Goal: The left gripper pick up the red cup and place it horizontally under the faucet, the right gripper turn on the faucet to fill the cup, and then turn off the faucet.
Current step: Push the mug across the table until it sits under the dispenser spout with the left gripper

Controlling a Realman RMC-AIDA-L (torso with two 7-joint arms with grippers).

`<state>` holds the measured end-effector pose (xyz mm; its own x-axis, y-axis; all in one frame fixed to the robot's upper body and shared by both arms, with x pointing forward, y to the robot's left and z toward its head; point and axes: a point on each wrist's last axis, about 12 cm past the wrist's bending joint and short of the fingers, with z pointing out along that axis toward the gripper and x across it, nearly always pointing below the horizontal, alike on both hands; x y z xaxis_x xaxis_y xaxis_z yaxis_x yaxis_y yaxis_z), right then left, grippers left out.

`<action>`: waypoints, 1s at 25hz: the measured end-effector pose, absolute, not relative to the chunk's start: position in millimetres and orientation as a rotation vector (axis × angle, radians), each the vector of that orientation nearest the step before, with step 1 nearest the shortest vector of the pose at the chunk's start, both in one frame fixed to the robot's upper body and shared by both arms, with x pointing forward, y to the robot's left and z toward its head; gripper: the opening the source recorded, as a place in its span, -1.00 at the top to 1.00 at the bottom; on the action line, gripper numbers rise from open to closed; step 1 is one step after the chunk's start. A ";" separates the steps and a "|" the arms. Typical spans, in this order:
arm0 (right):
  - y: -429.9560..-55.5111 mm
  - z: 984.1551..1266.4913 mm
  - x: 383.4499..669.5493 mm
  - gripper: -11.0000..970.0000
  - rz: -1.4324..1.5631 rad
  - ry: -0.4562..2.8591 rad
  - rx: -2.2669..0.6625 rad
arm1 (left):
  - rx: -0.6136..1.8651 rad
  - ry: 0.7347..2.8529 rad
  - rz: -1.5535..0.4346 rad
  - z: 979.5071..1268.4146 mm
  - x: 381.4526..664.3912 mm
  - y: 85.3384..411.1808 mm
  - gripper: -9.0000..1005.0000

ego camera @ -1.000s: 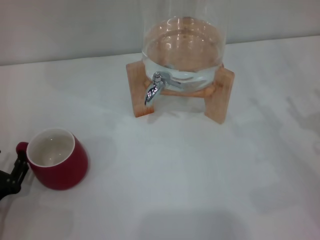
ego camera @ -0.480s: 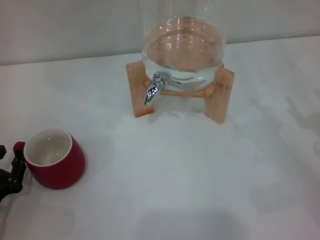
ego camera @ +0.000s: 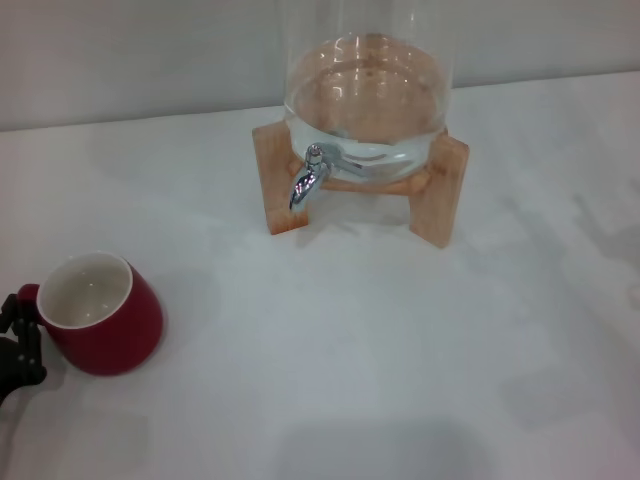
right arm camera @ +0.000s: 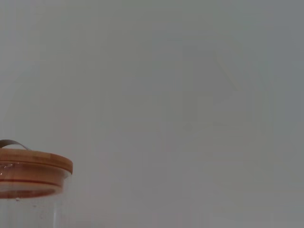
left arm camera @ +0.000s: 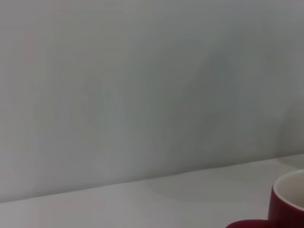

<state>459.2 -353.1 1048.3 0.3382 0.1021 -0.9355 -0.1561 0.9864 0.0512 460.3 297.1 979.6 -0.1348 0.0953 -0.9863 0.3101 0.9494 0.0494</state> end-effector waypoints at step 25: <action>-352.4 1048.4 459.4 -0.80 0.172 1.213 -0.053 | 0.418 1.692 -0.233 987.5 488.0 281.3 0.79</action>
